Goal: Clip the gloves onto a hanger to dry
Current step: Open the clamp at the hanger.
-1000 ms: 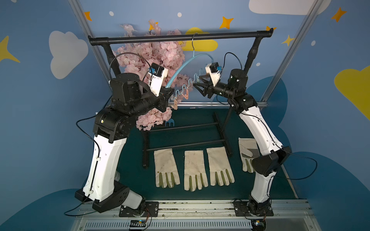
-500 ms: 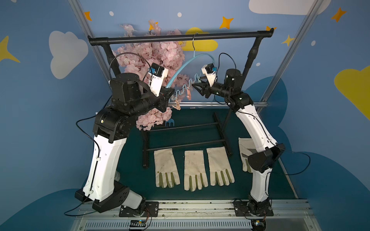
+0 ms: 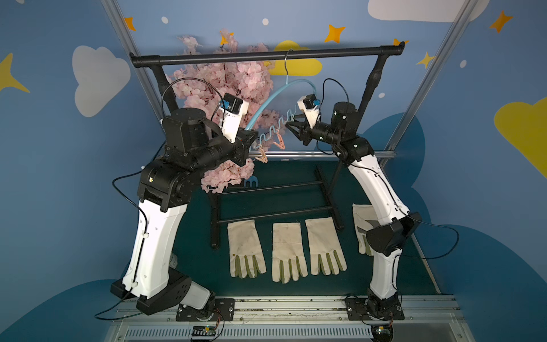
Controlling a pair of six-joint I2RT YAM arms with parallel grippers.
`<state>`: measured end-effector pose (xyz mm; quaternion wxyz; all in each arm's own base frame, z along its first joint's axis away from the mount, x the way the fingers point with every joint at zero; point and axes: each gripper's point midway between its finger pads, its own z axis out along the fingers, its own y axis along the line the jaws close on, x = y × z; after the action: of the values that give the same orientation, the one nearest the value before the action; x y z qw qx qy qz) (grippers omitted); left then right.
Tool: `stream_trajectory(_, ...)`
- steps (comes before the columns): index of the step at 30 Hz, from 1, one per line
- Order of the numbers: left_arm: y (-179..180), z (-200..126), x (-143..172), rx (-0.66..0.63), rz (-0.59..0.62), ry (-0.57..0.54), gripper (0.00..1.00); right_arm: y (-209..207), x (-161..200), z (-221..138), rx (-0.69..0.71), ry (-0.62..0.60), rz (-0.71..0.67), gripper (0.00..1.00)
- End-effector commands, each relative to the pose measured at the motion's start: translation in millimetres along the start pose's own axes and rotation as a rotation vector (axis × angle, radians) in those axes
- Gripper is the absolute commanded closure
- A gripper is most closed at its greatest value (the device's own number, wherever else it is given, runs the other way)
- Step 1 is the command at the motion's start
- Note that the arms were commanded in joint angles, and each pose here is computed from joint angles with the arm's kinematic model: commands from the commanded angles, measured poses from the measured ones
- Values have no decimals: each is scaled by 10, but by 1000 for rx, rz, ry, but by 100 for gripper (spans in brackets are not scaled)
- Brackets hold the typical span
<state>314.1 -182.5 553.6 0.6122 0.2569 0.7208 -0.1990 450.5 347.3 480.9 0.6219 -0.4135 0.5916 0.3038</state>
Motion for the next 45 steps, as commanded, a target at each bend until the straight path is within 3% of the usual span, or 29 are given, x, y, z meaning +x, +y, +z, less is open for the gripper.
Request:
stream_trajectory(1, -209, -63, -22, 102, 39, -8, 97, 52, -145, -35, -6, -26, -19, 70)
stream_trajectory(4, -215, -65, -22, 104, 39, -8, 97, 41, -133, -33, 0, -22, -19, 63)
stream_trajectory(6, -215, -68, -22, 104, 37, -8, 97, 52, -137, -32, -3, -22, -23, 69)
stream_trajectory(17, -210, -62, -26, 103, 34, -11, 97, 40, -128, -35, 5, -17, -22, 74)
stream_trajectory(19, -202, -61, -31, 97, 34, -12, 97, 54, -130, -32, 3, -16, -22, 69)
stream_trajectory(22, -207, -51, -38, 102, 32, -15, 97, 68, -106, -22, 6, -5, -27, 52)
stream_trajectory(25, -215, -42, -42, 106, 33, -16, 97, 74, -86, 5, 16, 2, -39, 48)
stream_trajectory(36, -206, -43, -30, 102, 35, -11, 97, 44, -108, -1, 42, 0, -52, 60)
stream_trajectory(38, -208, -33, -20, 104, 34, -8, 97, 56, -127, -8, 36, -5, -54, 68)
stream_trajectory(42, -201, -25, -6, 101, 34, -5, 97, 51, -131, -12, 36, -7, -50, 69)
stream_trajectory(45, -189, -20, 18, 95, 34, 0, 82, 48, -122, -16, 33, -6, -36, 71)
